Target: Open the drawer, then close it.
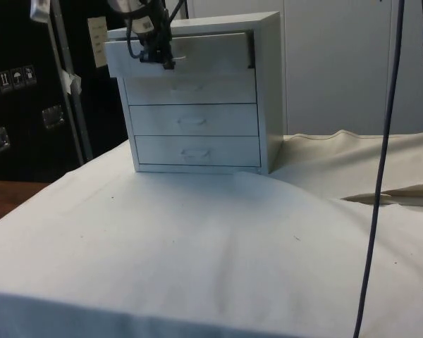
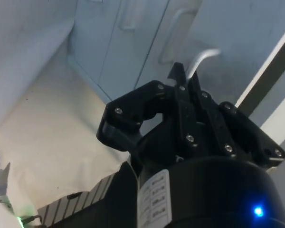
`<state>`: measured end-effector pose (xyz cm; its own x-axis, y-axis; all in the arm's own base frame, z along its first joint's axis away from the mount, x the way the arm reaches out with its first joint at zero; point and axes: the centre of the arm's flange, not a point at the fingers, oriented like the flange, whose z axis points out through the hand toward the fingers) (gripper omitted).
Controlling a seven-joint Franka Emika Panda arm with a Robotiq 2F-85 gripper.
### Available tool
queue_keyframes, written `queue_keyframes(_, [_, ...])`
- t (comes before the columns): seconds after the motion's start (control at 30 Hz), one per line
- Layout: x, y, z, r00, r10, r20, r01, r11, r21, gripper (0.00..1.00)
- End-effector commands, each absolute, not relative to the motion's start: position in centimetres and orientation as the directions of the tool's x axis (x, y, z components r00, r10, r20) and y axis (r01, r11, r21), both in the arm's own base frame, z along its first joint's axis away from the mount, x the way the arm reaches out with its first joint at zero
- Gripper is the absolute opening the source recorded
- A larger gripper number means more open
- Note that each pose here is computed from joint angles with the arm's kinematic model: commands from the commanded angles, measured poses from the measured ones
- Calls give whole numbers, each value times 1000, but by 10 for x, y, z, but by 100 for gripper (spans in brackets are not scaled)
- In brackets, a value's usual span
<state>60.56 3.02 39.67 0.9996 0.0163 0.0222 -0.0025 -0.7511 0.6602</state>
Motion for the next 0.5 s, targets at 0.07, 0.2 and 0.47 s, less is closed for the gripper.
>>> queue_keyframes(0.07, [608, 43, 397, 1000, 19, 18, 2, -732, 681, 0])
queue_keyframes(0.2, [609, 53, 396, 1000, 16, 13, 3, -719, 695, 0])
queue_keyframes(0.47, [611, 73, 393, 1000, 12, 8, 2, -695, 719, 0])
